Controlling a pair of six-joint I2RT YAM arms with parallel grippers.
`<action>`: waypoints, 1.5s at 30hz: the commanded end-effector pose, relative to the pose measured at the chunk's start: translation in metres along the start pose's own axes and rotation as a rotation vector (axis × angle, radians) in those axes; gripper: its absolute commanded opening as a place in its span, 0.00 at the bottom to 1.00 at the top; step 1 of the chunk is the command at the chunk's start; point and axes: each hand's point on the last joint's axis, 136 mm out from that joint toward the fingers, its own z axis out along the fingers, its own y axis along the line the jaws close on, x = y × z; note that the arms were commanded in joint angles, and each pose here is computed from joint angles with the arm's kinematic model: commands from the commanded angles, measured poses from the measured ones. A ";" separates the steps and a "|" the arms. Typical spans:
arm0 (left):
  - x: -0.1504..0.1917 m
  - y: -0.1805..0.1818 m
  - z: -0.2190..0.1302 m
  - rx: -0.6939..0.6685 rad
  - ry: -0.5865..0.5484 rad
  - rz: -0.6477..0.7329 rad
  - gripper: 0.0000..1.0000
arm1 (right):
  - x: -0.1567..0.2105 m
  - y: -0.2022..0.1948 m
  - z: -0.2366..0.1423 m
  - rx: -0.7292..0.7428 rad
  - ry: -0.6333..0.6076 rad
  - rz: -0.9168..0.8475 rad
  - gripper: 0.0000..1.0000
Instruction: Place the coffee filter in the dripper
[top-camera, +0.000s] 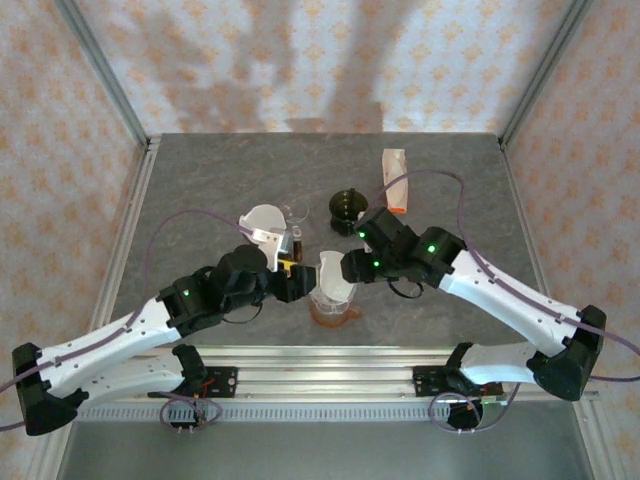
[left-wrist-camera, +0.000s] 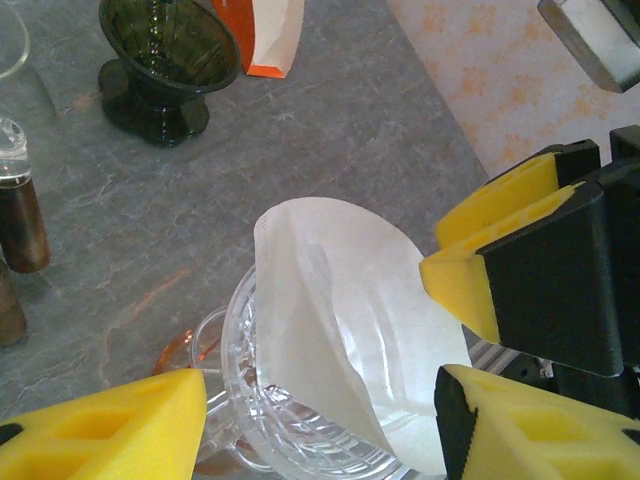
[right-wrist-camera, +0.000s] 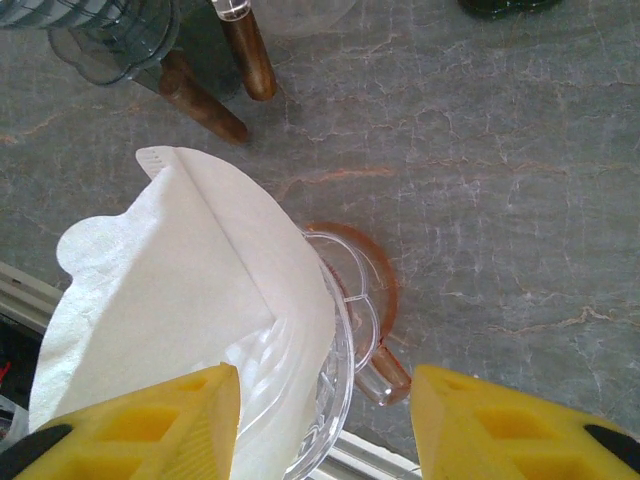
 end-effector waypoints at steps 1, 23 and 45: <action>0.001 -0.002 0.010 -0.017 0.021 0.024 0.62 | -0.001 -0.004 -0.001 0.014 -0.030 0.013 0.48; 0.023 0.021 0.022 -0.090 0.066 0.002 0.53 | 0.008 -0.008 0.009 0.025 0.004 0.006 0.42; 0.031 0.031 0.028 -0.119 0.075 -0.007 0.52 | 0.010 -0.014 0.009 0.045 -0.009 -0.015 0.43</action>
